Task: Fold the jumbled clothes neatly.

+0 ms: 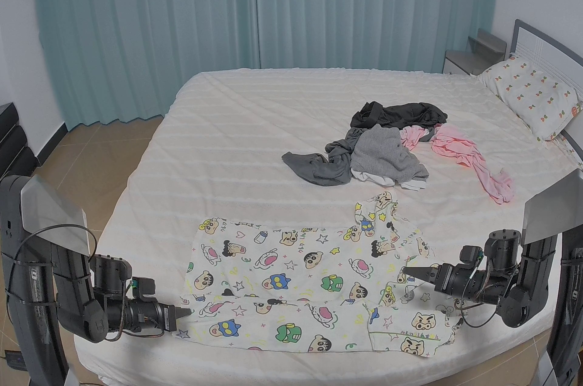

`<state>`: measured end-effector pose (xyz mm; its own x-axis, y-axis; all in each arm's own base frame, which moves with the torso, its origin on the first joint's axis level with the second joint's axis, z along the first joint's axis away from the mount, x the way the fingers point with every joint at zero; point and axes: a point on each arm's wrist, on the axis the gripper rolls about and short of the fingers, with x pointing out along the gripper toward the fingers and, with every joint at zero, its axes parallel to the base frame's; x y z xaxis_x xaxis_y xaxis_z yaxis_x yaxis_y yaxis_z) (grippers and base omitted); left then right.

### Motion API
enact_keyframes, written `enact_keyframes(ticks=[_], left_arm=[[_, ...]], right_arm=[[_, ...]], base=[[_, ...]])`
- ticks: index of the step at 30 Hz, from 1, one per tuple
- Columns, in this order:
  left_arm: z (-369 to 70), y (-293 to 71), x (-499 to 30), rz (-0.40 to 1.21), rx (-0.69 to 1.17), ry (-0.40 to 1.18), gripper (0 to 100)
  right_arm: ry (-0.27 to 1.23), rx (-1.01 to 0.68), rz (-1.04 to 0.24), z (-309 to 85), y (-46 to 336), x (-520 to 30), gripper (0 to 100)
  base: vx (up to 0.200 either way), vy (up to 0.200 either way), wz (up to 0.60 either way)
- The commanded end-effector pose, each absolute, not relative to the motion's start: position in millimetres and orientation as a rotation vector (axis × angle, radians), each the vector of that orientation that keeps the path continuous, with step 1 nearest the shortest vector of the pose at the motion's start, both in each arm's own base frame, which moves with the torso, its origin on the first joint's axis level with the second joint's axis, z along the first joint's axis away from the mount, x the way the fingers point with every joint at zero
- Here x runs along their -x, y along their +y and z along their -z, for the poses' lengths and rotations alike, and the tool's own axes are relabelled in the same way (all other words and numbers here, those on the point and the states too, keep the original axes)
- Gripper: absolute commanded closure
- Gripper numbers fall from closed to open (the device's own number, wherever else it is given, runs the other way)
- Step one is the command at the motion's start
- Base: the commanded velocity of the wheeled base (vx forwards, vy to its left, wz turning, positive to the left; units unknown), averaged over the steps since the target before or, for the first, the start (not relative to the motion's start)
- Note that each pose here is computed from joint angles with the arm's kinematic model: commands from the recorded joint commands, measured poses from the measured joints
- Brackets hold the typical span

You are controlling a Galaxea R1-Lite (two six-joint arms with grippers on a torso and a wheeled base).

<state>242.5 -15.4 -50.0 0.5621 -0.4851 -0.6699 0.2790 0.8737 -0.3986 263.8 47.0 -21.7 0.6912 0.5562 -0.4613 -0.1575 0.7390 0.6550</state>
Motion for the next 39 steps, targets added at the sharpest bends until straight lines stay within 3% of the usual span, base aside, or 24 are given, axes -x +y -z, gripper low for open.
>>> enact_keyframes(ticks=[1,18,24,37,38,39], left_arm=[[49,-12,-236,0.440,0.241,0.873,100],[50,-8,-230,0.431,0.195,0.875,100],[50,-8,-232,0.433,0.195,0.870,100],[50,-9,-233,0.434,0.197,0.869,100],[50,-9,-233,0.435,0.196,0.869,100],[50,-9,-233,0.435,0.196,0.869,100]], right_arm=[[0.694,-0.623,-0.432,21,47,-264,0],[0.670,-0.577,-0.398,21,33,-263,0],[0.796,-0.440,-0.387,51,23,-248,0],[0.852,-0.450,-0.429,60,24,-240,0],[0.852,-0.454,-0.438,59,25,-240,100],[0.850,-0.455,-0.443,58,25,-240,100]], base=[[0.000,0.000,0.00],[0.000,0.000,0.00],[0.000,0.000,0.00],[0.000,0.000,0.00],[0.000,0.000,0.00],[0.000,0.000,0.00]])
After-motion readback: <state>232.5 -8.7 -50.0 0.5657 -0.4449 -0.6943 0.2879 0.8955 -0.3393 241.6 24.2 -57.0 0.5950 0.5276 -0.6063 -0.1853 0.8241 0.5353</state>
